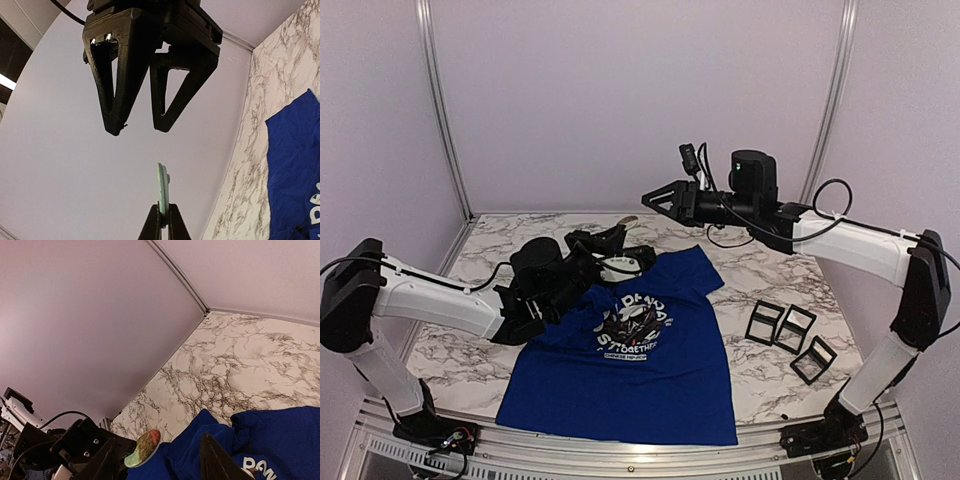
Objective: Remove the brooch from the garment
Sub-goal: Turn over the brooch, then pass from the left arm to the right, then place the brooch in the brooch box.
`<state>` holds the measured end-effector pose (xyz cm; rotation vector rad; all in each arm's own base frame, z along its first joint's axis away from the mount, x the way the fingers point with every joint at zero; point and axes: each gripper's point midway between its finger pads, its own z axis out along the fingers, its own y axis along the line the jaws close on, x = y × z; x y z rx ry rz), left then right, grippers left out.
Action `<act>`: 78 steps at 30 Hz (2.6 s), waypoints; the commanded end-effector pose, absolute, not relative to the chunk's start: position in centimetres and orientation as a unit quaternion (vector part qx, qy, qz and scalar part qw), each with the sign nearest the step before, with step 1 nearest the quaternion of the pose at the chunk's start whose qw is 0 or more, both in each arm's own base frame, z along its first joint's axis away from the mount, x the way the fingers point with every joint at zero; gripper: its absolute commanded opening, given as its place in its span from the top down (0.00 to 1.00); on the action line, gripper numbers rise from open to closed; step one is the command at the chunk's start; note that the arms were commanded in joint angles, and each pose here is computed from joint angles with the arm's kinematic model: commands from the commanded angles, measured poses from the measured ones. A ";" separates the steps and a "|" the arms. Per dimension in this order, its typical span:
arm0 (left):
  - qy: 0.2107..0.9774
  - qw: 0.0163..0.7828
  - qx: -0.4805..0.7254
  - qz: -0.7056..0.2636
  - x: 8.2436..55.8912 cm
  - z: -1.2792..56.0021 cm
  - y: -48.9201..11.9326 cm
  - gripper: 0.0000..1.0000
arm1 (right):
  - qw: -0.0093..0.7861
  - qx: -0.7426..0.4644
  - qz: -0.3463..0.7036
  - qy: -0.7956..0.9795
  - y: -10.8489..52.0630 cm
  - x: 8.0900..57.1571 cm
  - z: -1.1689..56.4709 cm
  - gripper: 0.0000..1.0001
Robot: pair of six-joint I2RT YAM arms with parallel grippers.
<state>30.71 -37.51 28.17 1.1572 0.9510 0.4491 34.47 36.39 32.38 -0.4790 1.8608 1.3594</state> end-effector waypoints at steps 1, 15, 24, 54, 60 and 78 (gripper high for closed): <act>0.377 0.700 0.497 0.348 31.5 28.7 -36.2 1.00 | 0.337 -0.201 0.538 0.746 37.6 34.9 30.7 0.52; 0.362 0.677 0.492 0.412 33.0 26.3 -36.3 1.00 | 0.267 -0.205 0.564 0.754 39.9 35.6 28.5 0.65; 0.352 0.682 0.494 0.408 33.4 25.7 -37.4 1.00 | 0.247 -0.206 0.572 0.754 40.2 35.3 28.1 0.80; 0.382 0.681 0.480 0.399 33.6 24.9 -36.9 0.48 | 0.227 -0.162 0.598 0.752 38.6 36.3 26.6 1.00; 0.427 0.685 0.464 0.365 32.8 25.3 -36.4 0.17 | 0.243 -0.141 0.594 0.754 37.4 36.8 26.2 1.00; 0.649 0.645 0.374 0.152 30.2 24.6 -35.1 0.01 | 0.280 -0.008 0.470 0.837 27.5 36.3 20.1 1.00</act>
